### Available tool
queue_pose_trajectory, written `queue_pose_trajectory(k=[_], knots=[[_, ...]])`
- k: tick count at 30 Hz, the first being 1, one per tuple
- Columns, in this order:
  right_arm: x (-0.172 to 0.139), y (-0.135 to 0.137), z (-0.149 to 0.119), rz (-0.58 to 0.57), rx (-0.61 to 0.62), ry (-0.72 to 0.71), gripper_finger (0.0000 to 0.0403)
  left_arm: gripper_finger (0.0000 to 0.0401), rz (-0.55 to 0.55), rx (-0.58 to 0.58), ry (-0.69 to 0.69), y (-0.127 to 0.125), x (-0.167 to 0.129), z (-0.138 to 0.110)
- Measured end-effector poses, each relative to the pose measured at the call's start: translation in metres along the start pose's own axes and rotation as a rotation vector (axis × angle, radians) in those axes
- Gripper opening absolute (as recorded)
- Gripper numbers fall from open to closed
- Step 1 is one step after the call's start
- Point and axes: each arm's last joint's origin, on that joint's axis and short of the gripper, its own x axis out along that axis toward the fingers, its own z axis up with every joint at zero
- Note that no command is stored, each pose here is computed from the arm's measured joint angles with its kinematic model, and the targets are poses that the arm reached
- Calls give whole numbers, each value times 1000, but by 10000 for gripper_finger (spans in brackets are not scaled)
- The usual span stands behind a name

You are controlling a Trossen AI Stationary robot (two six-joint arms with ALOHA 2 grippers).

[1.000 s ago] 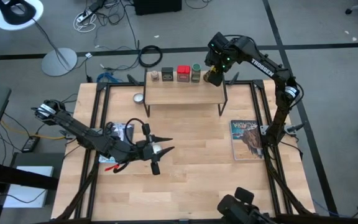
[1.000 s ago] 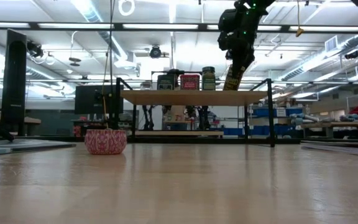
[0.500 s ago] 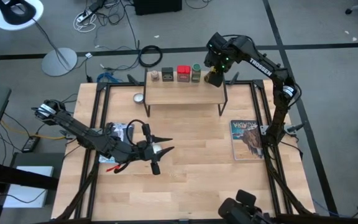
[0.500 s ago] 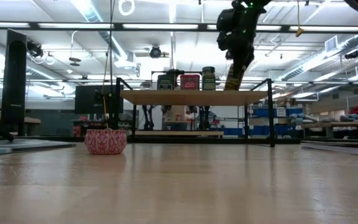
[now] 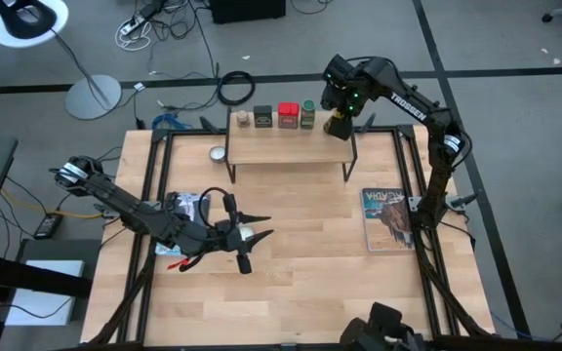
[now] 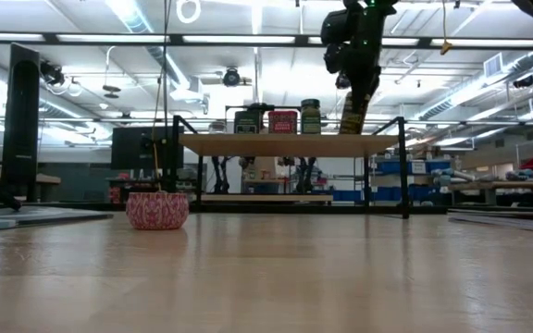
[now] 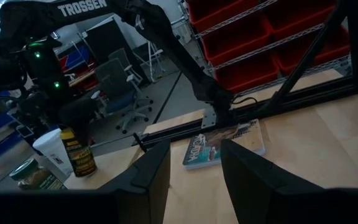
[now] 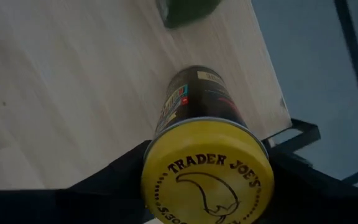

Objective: Shelf spices
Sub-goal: Put the yellow seasoning bottle on the shelf

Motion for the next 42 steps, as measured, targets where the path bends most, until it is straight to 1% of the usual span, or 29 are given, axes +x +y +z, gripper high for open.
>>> queue_pose_trajectory(k=[4, 7, 18, 21, 25, 31, 32, 34, 36, 38, 40, 42], knots=[[-1, 9, 3, -32, -54, 1, 292, 146, -1, 2, 2, 0, 0, 0], [-1, 14, 5, -43, -79, 2, 307, 146, -1, 2, 3, 0, 0, 0], [-2, 17, 8, -96, -94, -3, 307, 146, -3, 0, 7, 0, 0, -1], [-7, 17, 8, -121, -99, -10, 307, 146, -4, 4, 11, -1, 0, -1], [-26, 19, 12, -139, -108, -83, 308, 146, -7, 9, 19, -1, 0, -2], [-65, 33, 14, -148, -116, -197, 308, 146, -9, 2, 41, -1, 1, -5], [-70, 36, 13, -142, -108, -209, 308, 146, -9, -4, 44, 0, 1, -6], [-77, 43, 11, -90, -101, -225, 305, 146, -8, -9, 46, 0, 1, -6], [-80, 52, 10, -43, -122, -227, 290, 146, -8, -9, 46, 0, 1, -6], [-80, 61, 9, -23, -150, -204, 256, 146, -9, -10, 45, 0, 1, -6], [-76, 67, 10, -20, -167, -192, 203, 146, -8, -13, 45, 0, 1, -6], [-70, 70, 10, -18, -178, -163, 132, 146, -8, -18, 44, 0, 1, -6]])
